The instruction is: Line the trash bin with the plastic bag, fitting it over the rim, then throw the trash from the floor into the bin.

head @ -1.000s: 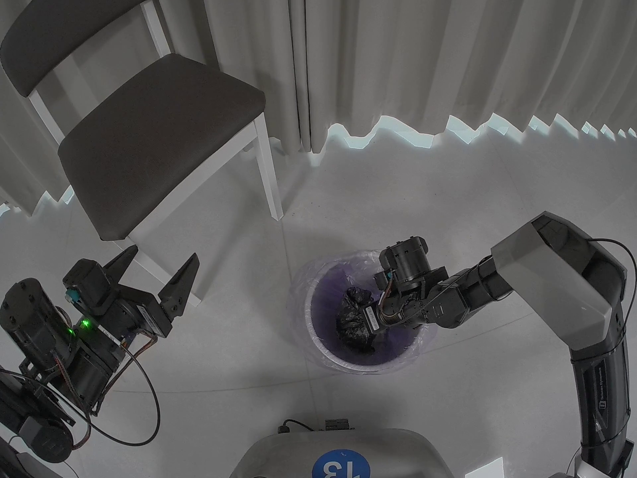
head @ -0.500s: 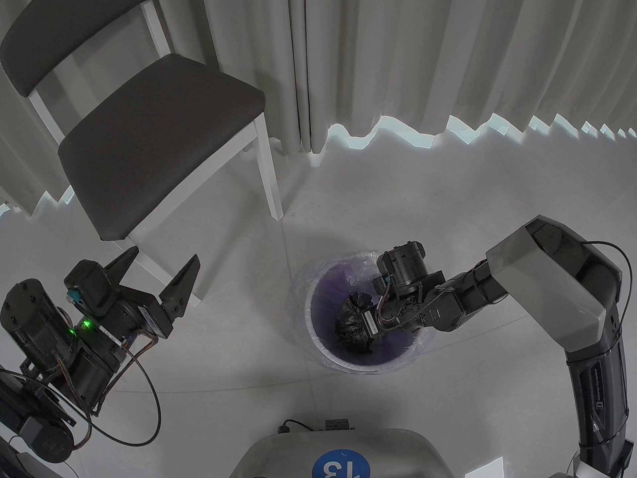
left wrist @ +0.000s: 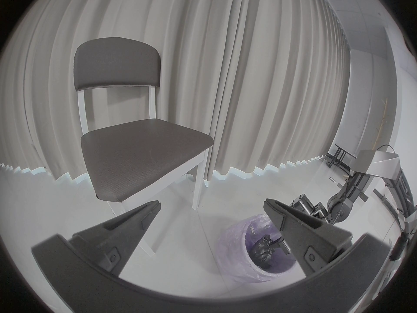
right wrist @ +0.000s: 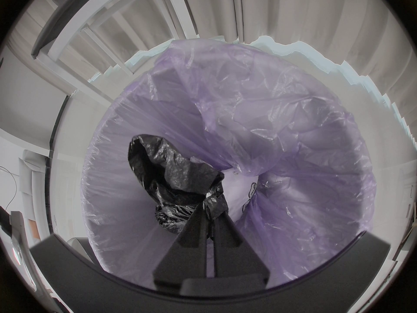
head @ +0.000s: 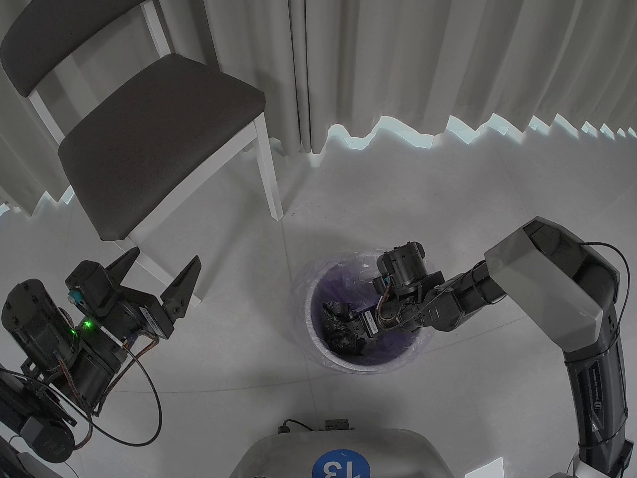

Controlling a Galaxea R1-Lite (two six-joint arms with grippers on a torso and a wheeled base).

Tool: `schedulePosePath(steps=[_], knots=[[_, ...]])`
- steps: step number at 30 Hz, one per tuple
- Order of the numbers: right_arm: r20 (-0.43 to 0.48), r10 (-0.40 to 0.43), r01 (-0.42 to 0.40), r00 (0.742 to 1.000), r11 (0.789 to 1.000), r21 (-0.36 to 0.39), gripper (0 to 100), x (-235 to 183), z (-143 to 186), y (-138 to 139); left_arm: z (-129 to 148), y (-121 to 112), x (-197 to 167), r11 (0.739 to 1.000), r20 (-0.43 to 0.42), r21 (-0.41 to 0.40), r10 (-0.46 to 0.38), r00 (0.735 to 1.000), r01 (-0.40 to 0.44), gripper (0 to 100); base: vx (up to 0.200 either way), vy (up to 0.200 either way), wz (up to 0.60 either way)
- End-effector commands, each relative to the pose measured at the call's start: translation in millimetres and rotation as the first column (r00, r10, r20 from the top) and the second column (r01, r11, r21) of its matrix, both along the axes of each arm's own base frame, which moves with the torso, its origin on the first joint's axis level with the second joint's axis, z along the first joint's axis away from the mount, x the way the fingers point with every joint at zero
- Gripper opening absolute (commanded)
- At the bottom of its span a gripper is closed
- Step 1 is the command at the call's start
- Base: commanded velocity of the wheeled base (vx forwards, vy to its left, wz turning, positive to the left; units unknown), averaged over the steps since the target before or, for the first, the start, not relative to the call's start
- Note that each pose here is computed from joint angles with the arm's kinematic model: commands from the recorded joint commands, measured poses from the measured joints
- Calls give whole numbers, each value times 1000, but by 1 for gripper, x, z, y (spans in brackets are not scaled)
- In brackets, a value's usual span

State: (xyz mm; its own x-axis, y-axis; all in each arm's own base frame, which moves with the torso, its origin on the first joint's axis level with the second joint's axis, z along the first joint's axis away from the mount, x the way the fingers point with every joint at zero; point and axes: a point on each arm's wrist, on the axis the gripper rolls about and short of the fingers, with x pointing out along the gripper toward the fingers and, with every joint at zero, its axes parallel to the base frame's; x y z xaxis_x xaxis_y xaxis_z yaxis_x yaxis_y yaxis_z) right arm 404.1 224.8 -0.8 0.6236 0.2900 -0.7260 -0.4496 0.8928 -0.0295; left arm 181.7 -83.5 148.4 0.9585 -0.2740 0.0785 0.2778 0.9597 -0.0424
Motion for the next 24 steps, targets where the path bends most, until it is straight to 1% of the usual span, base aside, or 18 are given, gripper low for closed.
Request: schedulePosePath(steps=[1, 5, 9, 13, 14, 18, 19, 20, 23, 24], knots=[[23, 1, -1, 1000, 1000, 13, 100, -1, 14, 0, 0, 0, 0, 1000, 3, -2, 0, 1000, 0, 100, 0, 0, 0], [57, -4, 2, 998, 999, 35, 100, -5, 36, -2, 2, 0, -1, 1000, 8, -4, -2, 1000, 2, 100, 0, 0, 0], [79, -5, 2, 997, 999, 46, 100, -9, 51, -5, 2, 0, -2, 1000, 10, -5, -3, 1000, 3, 100, 0, 0, 0], [110, -20, 13, 994, 998, 69, 100, -13, 73, -13, 1, 0, -2, 1000, 7, -4, -6, 1000, 6, 100, 0, 0, 0], [110, -22, 14, 994, 998, 69, 100, -13, 74, -13, 1, 0, -2, 1000, 7, -4, -6, 1000, 6, 100, 0, 0, 0], [129, -72, 61, 989, 995, 82, 100, -15, 92, -38, 1, 0, -2, 1000, 7, -4, -6, 1000, 6, 100, 0, 0, 0], [129, -76, 66, 989, 994, 82, 100, -15, 92, -41, 2, 0, -3, 1000, 8, -4, -6, 1000, 6, 100, 0, 0, 0], [131, -98, 87, 987, 993, 84, 100, -16, 97, -52, 2, -1, -3, 1000, 8, -4, -8, 1000, 8, 100, 0, 0, 0], [116, -137, 129, 984, 989, 73, 100, -21, 98, -74, 1, -1, -2, 1000, 7, -4, -8, 1000, 8, 100, 0, 0, 0], [114, -139, 132, 984, 989, 71, 100, -22, 98, -76, 1, -1, -2, 1000, 7, -4, -8, 1000, 8, 100, 0, 0, 0]])
